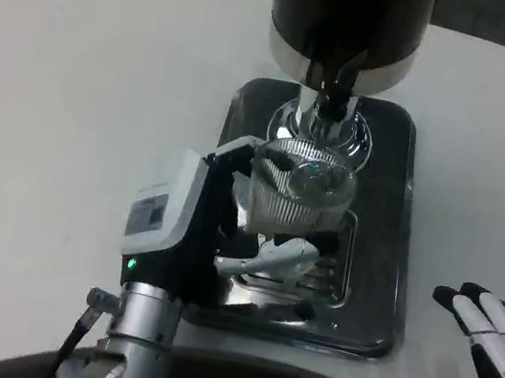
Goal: Grasp the cup under the faucet to collect the drink, then remove the cup.
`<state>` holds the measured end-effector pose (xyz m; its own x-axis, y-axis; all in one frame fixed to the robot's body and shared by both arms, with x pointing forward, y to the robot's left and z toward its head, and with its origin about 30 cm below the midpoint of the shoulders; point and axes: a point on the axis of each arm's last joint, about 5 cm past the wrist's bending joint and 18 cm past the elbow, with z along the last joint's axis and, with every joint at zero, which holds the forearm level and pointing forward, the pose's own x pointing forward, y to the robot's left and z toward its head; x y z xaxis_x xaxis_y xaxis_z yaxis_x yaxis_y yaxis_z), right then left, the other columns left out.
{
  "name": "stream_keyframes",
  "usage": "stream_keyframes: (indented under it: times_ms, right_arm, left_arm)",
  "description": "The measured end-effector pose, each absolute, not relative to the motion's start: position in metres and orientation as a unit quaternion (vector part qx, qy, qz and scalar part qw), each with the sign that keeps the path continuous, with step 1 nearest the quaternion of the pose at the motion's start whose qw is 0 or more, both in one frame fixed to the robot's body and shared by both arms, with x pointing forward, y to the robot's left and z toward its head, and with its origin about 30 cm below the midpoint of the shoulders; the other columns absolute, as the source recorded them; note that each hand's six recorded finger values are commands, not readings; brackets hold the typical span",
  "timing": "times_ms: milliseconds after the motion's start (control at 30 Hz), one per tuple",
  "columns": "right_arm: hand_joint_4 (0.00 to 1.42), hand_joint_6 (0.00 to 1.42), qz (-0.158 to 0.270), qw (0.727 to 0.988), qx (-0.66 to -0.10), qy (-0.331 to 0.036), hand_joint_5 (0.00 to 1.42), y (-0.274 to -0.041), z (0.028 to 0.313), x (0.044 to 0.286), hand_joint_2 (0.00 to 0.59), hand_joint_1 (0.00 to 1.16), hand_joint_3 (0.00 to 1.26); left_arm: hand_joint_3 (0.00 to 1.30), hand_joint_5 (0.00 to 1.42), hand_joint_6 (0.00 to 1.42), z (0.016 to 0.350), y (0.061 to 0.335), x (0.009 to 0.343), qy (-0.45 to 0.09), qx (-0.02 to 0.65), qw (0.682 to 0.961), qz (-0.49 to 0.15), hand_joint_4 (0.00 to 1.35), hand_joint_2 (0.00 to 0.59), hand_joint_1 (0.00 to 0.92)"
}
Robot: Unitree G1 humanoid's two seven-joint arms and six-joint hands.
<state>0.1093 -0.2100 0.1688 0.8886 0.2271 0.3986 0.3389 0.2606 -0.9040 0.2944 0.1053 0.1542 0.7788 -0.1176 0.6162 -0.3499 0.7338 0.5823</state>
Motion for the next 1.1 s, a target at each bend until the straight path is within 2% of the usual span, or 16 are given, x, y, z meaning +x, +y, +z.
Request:
stream_keyframes:
  times_ms: [133,333,400,467,533,567,600,733,800,867,1100]
  right_arm:
    - [0.09,0.23,-0.039,0.76,-0.605,-0.233,0.12,-0.2109,0.1693,0.1092,0.586,0.08,0.13]
    - [0.09,0.23,-0.041,0.76,-0.606,-0.232,0.12,-0.2122,0.1694,0.1094,0.586,0.08,0.13]
    - [0.09,0.23,-0.046,0.76,-0.605,-0.231,0.12,-0.213,0.1698,0.1107,0.586,0.08,0.13]
    - [0.09,0.23,-0.055,0.761,-0.604,-0.23,0.12,-0.2145,0.1714,0.1126,0.586,0.08,0.13]
    - [0.09,0.23,-0.062,0.762,-0.602,-0.232,0.12,-0.2154,0.1729,0.1143,0.586,0.08,0.13]
    - [0.09,0.23,-0.063,0.762,-0.601,-0.233,0.12,-0.2154,0.1732,0.1147,0.586,0.08,0.13]
    - [0.09,0.23,-0.063,0.762,-0.601,-0.233,0.12,-0.2155,0.173,0.1147,0.586,0.08,0.13]
    - [0.09,0.23,-0.059,0.764,-0.601,-0.228,0.12,-0.2155,0.1711,0.1141,0.586,0.08,0.13]
    - [0.09,0.23,-0.057,0.765,-0.6,-0.226,0.12,-0.215,0.1702,0.1136,0.586,0.08,0.13]
    - [0.09,0.23,-0.056,0.766,-0.6,-0.225,0.12,-0.2148,0.1698,0.1134,0.586,0.08,0.13]
    - [0.09,0.23,-0.055,0.766,-0.6,-0.225,0.12,-0.2148,0.1697,0.1134,0.586,0.08,0.13]
  left_arm:
    - [1.06,1.12,1.32,0.1535,0.1003,0.2967,-0.333,0.361,0.87,0.053,1.07,0.0,0.797]
    - [1.01,1.07,1.28,0.1511,0.0978,0.2965,-0.334,0.364,0.868,0.051,0.98,0.0,0.779]
    - [0.98,1.02,1.25,0.1496,0.0992,0.2961,-0.33,0.366,0.868,0.053,0.9,0.0,0.773]
    - [0.87,0.94,1.17,0.1471,0.1005,0.295,-0.327,0.367,0.869,0.057,0.75,0.0,0.746]
    - [0.71,0.85,1.05,0.1454,0.1017,0.2945,-0.322,0.37,0.87,0.059,0.56,0.006,0.628]
    - [0.62,0.82,0.98,0.1449,0.1021,0.2944,-0.319,0.372,0.87,0.06,0.45,0.037,0.483]
    - [0.53,0.75,0.91,0.1448,0.1024,0.2944,-0.319,0.373,0.869,0.06,0.36,0.052,0.41]
    - [0.21,0.4,0.42,0.1452,0.1042,0.2946,-0.319,0.375,0.869,0.059,0.04,0.043,0.286]
    - [0.08,0.29,0.31,0.1456,0.1051,0.2948,-0.317,0.375,0.869,0.056,0.0,0.049,0.262]
    - [0.02,0.22,0.24,0.1467,0.1059,0.295,-0.316,0.375,0.87,0.051,0.0,0.059,0.242]
    - [0.0,0.18,0.21,0.1502,0.1064,0.2953,-0.314,0.364,0.876,0.036,0.0,0.024,0.115]
